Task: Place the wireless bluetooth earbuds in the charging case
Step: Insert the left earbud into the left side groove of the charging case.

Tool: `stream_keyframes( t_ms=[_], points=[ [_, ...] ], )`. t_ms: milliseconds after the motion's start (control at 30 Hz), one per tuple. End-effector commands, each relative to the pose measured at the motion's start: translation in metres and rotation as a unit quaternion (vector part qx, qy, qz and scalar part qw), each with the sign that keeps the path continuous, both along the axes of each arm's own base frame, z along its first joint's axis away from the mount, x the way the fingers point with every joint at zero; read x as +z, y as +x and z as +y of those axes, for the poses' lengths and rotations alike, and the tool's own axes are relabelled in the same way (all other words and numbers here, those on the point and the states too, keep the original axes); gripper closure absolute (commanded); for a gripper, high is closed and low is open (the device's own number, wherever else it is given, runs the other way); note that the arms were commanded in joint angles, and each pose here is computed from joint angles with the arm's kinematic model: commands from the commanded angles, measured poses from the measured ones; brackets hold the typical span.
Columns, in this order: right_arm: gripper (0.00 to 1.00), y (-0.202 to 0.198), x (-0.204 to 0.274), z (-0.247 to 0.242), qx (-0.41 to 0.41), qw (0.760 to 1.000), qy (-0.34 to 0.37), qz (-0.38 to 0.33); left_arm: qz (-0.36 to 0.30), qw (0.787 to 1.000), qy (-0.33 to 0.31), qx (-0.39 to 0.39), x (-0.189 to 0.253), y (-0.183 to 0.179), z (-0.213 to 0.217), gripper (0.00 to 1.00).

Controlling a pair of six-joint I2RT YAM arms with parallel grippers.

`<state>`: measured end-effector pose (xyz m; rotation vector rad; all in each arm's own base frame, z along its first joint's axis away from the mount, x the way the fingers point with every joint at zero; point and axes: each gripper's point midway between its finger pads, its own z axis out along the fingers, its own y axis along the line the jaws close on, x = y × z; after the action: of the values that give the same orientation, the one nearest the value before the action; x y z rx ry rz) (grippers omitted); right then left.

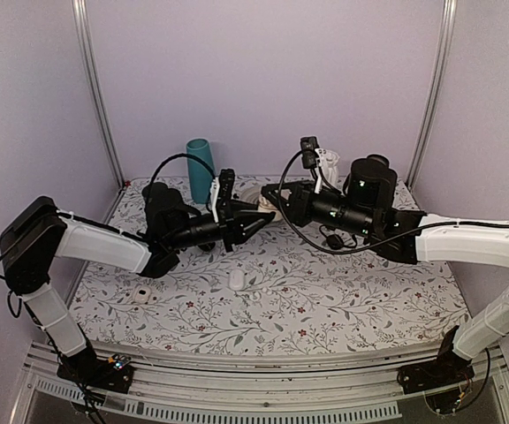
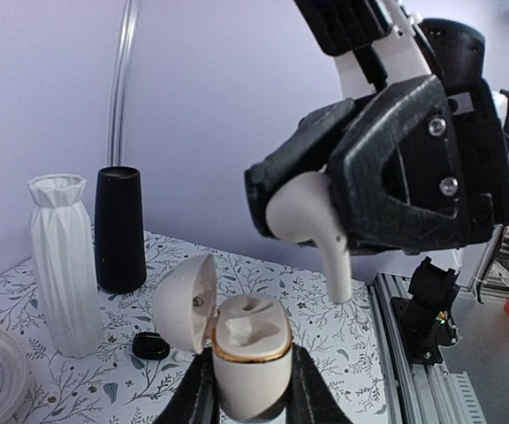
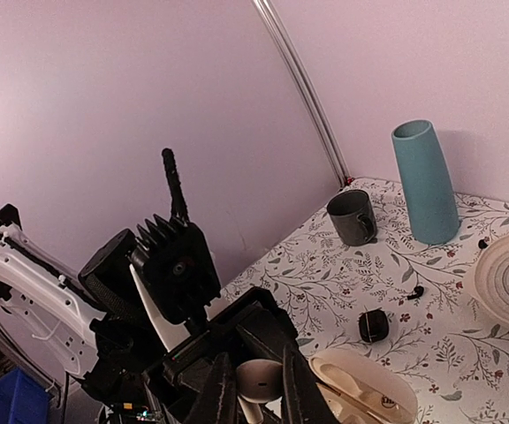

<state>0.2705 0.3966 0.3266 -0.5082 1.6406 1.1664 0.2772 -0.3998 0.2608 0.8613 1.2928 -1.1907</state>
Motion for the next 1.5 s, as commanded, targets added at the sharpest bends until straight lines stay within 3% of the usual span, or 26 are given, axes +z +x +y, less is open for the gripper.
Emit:
stream_keyframes(
  t_ms=[0,733,1467],
  points=[
    [0.93,0.001,0.013,0.004,-0.009,1.0,0.011,-0.024,-0.041,0.999,-0.025,-0.014,0.036,-0.013,-0.003,1.0],
    [0.93,0.007,0.019,-0.006,-0.053,0.998,0.011,-0.036,-0.052,0.998,-0.031,-0.025,0.053,-0.023,-0.006,1.0],
    [0.93,0.001,0.005,0.004,-0.046,0.998,-0.007,-0.036,-0.056,0.997,-0.049,-0.008,0.072,-0.02,-0.003,1.0]
  ],
)
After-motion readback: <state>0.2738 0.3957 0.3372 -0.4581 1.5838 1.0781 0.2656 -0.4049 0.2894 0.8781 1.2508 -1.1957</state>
